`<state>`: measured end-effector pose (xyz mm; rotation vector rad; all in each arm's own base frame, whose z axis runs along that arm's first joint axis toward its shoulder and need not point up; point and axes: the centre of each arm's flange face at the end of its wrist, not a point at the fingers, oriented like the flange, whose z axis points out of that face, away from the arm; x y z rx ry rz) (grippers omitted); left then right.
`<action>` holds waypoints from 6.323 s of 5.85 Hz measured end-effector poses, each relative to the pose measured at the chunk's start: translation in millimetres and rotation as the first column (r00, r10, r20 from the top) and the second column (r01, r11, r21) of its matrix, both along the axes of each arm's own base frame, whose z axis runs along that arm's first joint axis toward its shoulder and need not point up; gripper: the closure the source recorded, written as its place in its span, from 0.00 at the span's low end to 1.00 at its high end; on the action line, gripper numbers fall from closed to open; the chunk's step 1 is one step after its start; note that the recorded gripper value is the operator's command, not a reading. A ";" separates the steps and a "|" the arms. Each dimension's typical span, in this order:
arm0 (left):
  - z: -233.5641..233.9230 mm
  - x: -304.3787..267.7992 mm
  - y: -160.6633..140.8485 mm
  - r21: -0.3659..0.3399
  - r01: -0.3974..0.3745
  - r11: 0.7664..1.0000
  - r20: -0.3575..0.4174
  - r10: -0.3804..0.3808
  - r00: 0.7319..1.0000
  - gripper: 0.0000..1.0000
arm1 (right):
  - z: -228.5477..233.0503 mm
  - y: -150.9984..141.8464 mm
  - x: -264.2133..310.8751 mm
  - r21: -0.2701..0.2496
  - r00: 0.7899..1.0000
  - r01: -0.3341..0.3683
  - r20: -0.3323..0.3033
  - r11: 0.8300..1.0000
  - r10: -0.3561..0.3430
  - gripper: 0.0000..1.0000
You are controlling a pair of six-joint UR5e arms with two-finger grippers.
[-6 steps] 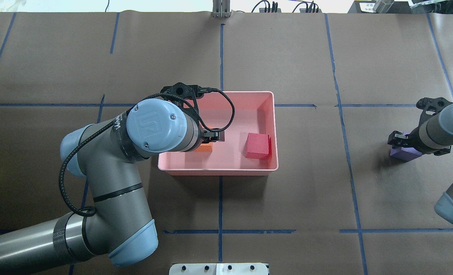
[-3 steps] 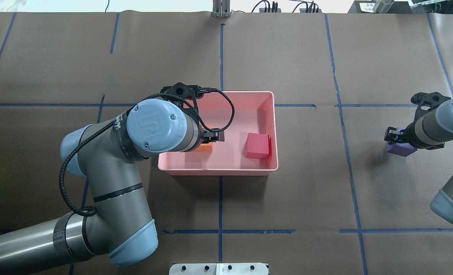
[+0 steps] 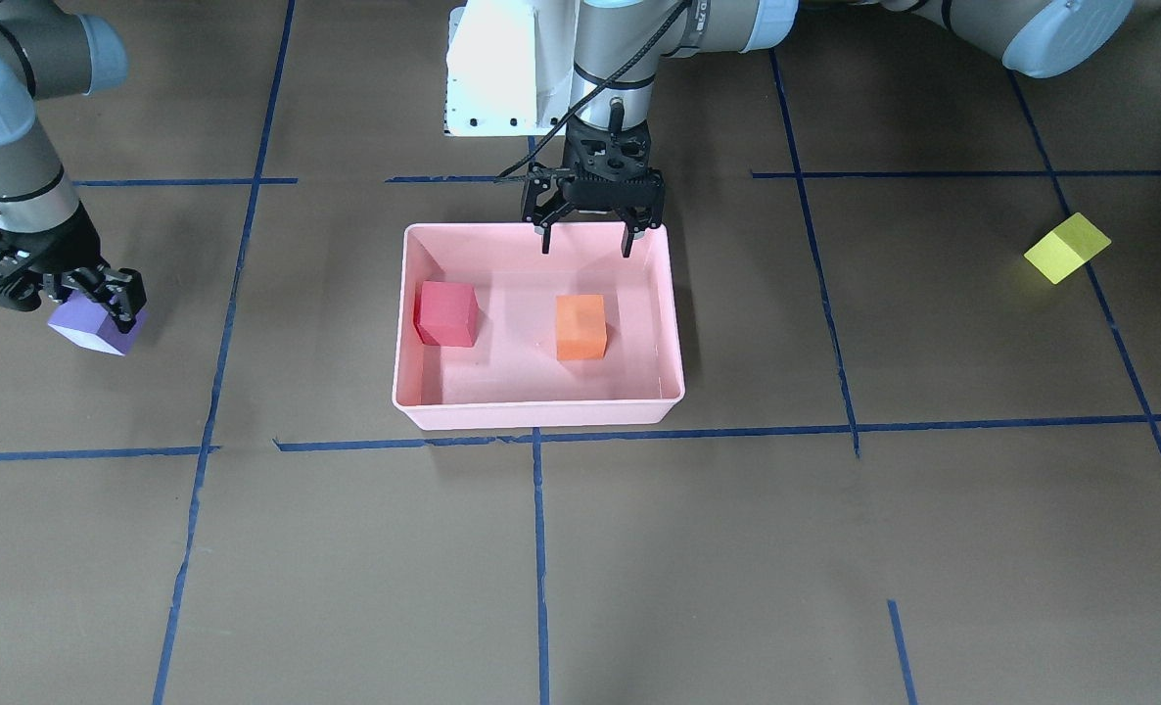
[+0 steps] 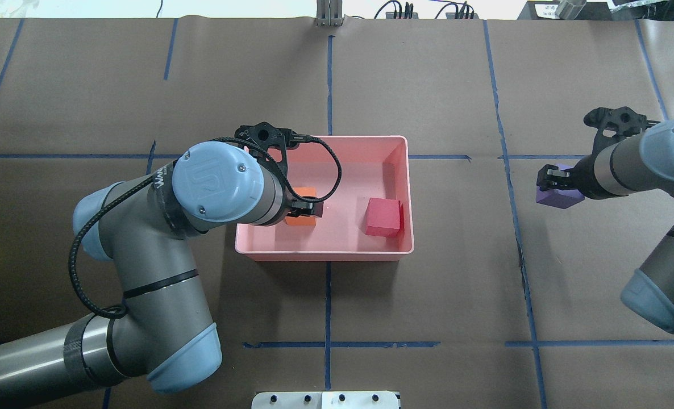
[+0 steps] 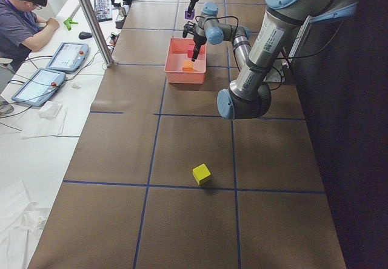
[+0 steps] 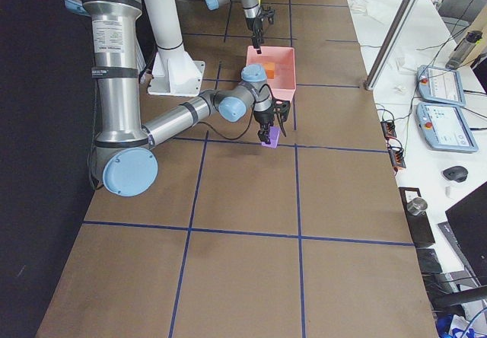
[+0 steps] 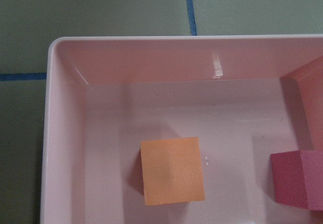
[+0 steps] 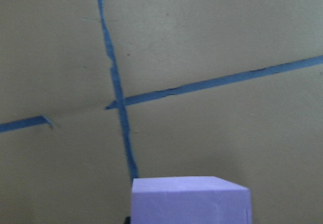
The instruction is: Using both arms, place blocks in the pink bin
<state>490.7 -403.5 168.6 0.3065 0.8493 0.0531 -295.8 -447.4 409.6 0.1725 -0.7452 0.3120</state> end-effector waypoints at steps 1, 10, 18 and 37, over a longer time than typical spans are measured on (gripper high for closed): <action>20.6 -29.8 -24.2 0.014 -0.080 0.997 0.030 0.080 0.996 0.00 | -53.0 -13.3 -26.7 0.004 1.000 0.019 0.012 1.000 -0.019 0.41; 298.1 -316.8 -92.8 0.053 -0.390 0.919 0.170 0.376 0.911 0.00 | -260.4 -10.5 -219.3 -0.047 0.996 0.085 0.020 0.995 -0.084 0.00; 486.6 -386.5 37.9 0.299 -0.503 0.811 0.183 0.469 0.864 0.00 | -195.7 -26.4 -111.4 0.031 0.978 0.209 0.004 0.977 -0.209 0.00; 505.3 -344.2 -36.4 0.260 -0.520 0.814 0.184 0.487 0.854 0.41 | -173.5 -29.0 -70.1 0.080 0.966 0.258 -0.023 0.963 -0.257 0.00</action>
